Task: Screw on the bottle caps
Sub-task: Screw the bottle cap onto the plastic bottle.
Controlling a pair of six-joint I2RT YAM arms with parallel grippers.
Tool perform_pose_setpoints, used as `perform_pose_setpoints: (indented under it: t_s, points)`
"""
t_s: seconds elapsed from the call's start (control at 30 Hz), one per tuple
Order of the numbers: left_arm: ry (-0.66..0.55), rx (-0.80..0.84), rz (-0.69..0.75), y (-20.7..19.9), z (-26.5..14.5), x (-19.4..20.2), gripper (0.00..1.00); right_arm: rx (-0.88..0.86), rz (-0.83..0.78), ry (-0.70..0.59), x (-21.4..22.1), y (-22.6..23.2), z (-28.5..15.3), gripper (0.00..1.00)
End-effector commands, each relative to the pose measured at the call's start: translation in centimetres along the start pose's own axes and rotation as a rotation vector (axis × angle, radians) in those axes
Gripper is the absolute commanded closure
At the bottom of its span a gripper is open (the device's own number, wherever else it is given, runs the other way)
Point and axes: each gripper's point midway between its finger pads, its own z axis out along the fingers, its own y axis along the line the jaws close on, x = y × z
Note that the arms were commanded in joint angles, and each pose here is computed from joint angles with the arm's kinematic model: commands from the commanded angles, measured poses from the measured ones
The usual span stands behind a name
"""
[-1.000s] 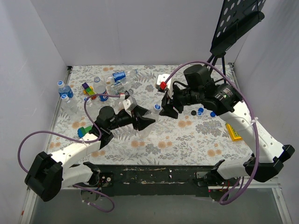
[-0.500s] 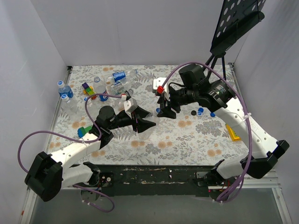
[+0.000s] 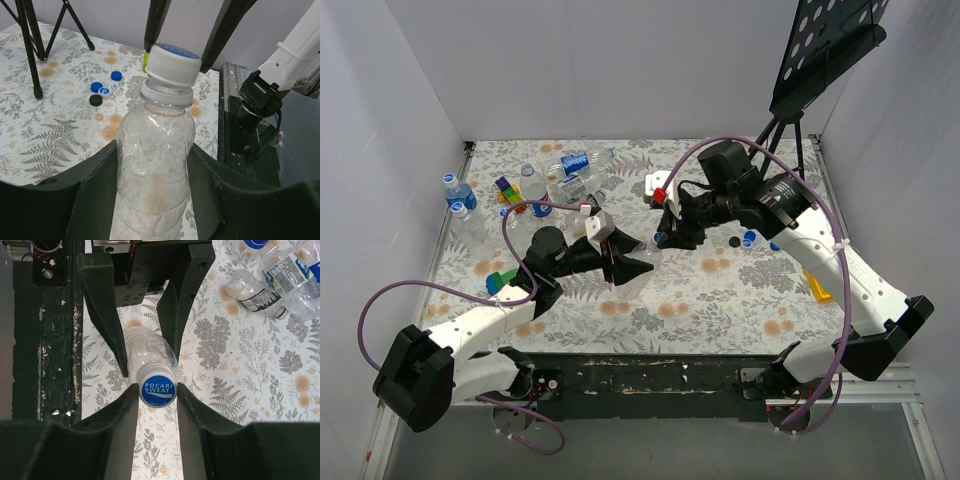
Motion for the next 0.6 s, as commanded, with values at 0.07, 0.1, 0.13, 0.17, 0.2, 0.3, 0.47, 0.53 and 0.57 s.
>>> perform_pose_setpoints:
  t_s: [0.07,0.1,0.13,0.17,0.2,0.3,0.47,0.53,0.57]
  points:
    - [-0.051,0.028,0.071,-0.7,0.0,-2.6,0.80,-0.028,0.002,-0.013,0.0,0.3,0.2,0.63]
    - [-0.052,0.029,0.076,-0.7,0.0,-2.6,0.81,-0.030,0.010,-0.013,0.0,0.3,0.3,0.66]
    - [-0.050,0.035,0.085,-0.8,-0.1,-2.6,0.80,-0.033,0.019,-0.014,0.0,0.4,0.4,0.68]
    - [-0.047,0.036,0.096,-0.7,-0.1,-2.6,0.80,-0.036,0.029,-0.014,0.0,0.4,0.4,0.70]
    - [-0.044,0.035,0.112,-0.7,-0.1,-2.5,0.80,-0.032,0.043,-0.013,0.0,0.3,0.5,0.71]
    - [-0.040,0.023,0.187,-0.5,-0.5,-2.4,0.79,-0.004,0.110,-0.002,-0.1,-0.2,0.6,0.78]
    - [-0.040,-0.035,0.267,0.4,-1.0,-2.4,0.79,-0.010,0.215,-0.002,-0.5,-0.2,1.0,0.85]
    - [-0.039,-0.040,0.280,0.5,-1.0,-2.4,0.79,-0.011,0.241,-0.002,-0.5,-0.2,1.0,0.87]
    - [-0.044,-0.044,0.281,0.5,-1.1,-2.5,0.79,-0.012,0.248,0.002,-0.4,-0.2,1.1,0.87]
